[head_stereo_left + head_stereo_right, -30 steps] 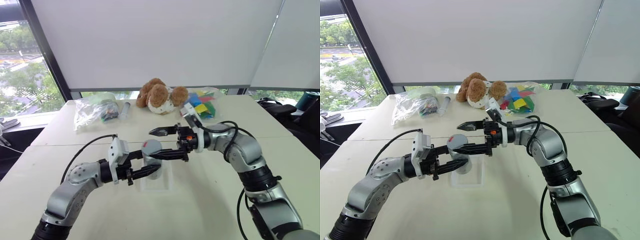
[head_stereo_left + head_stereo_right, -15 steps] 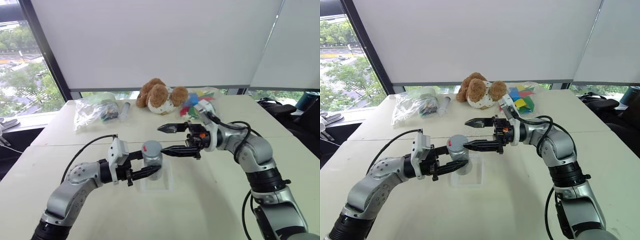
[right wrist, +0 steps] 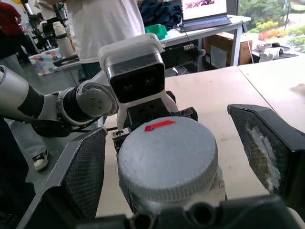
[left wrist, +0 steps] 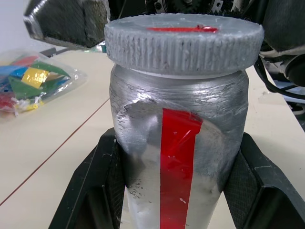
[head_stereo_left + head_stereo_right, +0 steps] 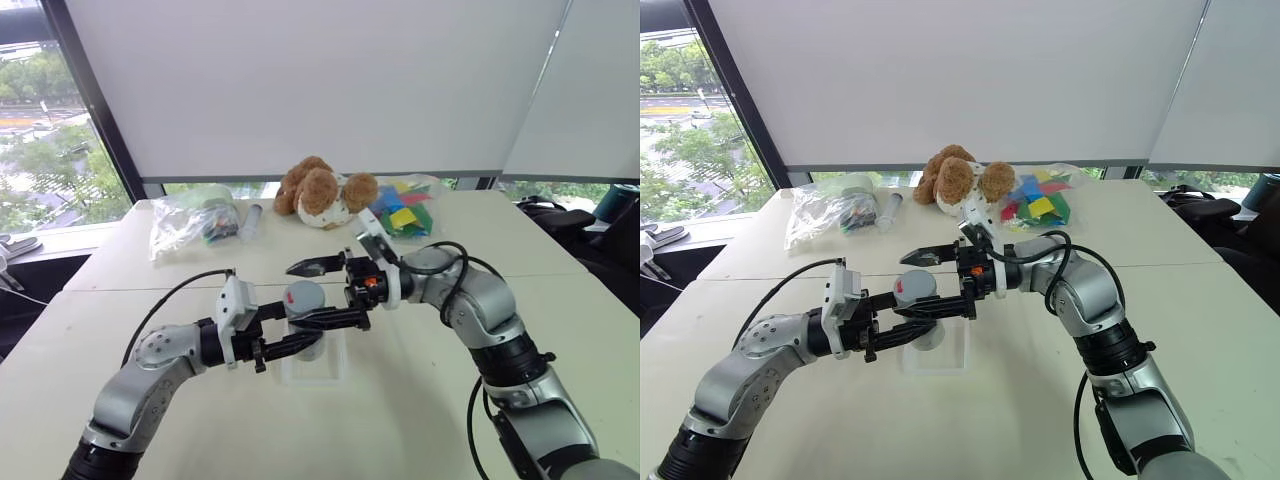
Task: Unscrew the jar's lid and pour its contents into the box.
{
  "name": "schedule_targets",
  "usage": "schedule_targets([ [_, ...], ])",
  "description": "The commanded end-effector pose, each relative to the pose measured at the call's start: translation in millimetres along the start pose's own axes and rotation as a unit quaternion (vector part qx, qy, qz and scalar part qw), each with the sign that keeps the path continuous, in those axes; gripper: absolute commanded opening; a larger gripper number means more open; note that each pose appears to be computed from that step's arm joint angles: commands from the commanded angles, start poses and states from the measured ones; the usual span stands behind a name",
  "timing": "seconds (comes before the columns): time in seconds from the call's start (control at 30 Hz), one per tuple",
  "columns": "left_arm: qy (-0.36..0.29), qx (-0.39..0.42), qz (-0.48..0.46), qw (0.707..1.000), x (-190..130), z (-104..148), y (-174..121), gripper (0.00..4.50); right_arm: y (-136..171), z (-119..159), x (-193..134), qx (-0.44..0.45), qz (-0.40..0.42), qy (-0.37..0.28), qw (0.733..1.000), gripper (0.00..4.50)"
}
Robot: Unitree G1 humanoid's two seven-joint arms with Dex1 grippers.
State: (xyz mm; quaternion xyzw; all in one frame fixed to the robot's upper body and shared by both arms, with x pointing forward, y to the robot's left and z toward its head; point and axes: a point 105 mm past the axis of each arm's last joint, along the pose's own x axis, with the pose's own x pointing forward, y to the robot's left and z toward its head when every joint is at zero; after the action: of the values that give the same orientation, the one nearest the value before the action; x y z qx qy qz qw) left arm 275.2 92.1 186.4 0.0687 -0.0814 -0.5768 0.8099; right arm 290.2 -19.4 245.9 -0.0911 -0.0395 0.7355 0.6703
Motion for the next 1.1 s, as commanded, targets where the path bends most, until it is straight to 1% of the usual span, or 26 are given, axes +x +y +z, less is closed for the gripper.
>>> schedule_targets([
  [0.03, -0.013, 0.025, -0.008, 1.0, 0, 11, -5, 2.08, 3, 14, 3, -0.027, 0.014, -0.016, 0.999, 4.44],
  [0.07, -0.013, 0.025, -0.007, 1.0, 0, 11, -5, 2.08, 3, 14, 3, -0.026, 0.015, -0.017, 0.999, 3.94],
  [0.1, -0.013, 0.025, -0.007, 1.0, 0, 11, -5, 2.08, 4, 14, 3, -0.025, 0.016, -0.017, 0.999, 3.6],
  [0.2, -0.014, 0.025, -0.007, 1.0, 0, 11, -5, 2.08, 3, 13, 3, -0.022, 0.017, -0.016, 0.999, 2.29],
  [0.27, -0.014, 0.025, -0.007, 1.0, 0, 12, -5, 2.08, 3, 13, 2, -0.023, 0.017, -0.018, 0.999, 2.3],
  [0.33, -0.014, 0.026, -0.007, 1.0, -1, 13, -5, 2.08, 5, 25, -2, 0.006, 0.028, -0.069, 0.997, 2.3],
  [0.37, -0.014, 0.026, -0.006, 1.0, -2, 13, -4, 2.08, 8, 37, -9, 0.04, 0.039, -0.117, 0.992, 2.3],
  [0.4, -0.014, 0.026, -0.006, 1.0, -4, 14, -4, 2.08, 10, 45, -15, 0.066, 0.046, -0.148, 0.986, 2.3],
  [0.47, -0.014, 0.027, -0.005, 1.0, -7, 15, -3, 2.08, 13, 53, -27, 0.112, 0.054, -0.184, 0.975, 2.3],
  [0.57, -0.018, 0.029, 0.0, 0.999, -10, 18, 1, 2.08, 9, 56, -49, 0.146, 0.015, -0.218, 0.965, 2.3],
  [0.63, -0.02, 0.03, 0.003, 0.999, -13, 19, 3, 2.08, 1, 42, -68, 0.133, -0.052, -0.197, 0.97, 2.3],
  [0.7, -0.02, 0.031, 0.009, 0.999, -16, 19, 5, 2.08, -16, 13, -100, 0.08, -0.174, -0.154, 0.969, 2.3],
  [0.77, -0.02, 0.031, 0.014, 0.999, -18, 19, 7, 2.08, -26, -19, -134, 0.02, -0.271, -0.09, 0.958, 2.3],
  [0.83, -0.021, 0.031, 0.017, 0.999, -20, 18, 8, 2.08, -22, -53, -165, -0.02, -0.317, -0.021, 0.948, 2.3],
  [0.93, -0.022, 0.03, 0.025, 0.999, -21, 18, 12, 2.08, -18, -89, -214, -0.022, -0.409, 0.004, 0.912, 2.3],
  [1.03, -0.021, 0.029, 0.029, 0.999, -23, 18, 15, 2.08, -6, -121, -244, -0.011, -0.459, 0.033, 0.888, 2.3],
  [1.1, -0.02, 0.03, 0.032, 0.999, -23, 18, 17, 2.08, 0, -138, -258, -0.001, -0.487, 0.046, 0.872, 2.3],
])
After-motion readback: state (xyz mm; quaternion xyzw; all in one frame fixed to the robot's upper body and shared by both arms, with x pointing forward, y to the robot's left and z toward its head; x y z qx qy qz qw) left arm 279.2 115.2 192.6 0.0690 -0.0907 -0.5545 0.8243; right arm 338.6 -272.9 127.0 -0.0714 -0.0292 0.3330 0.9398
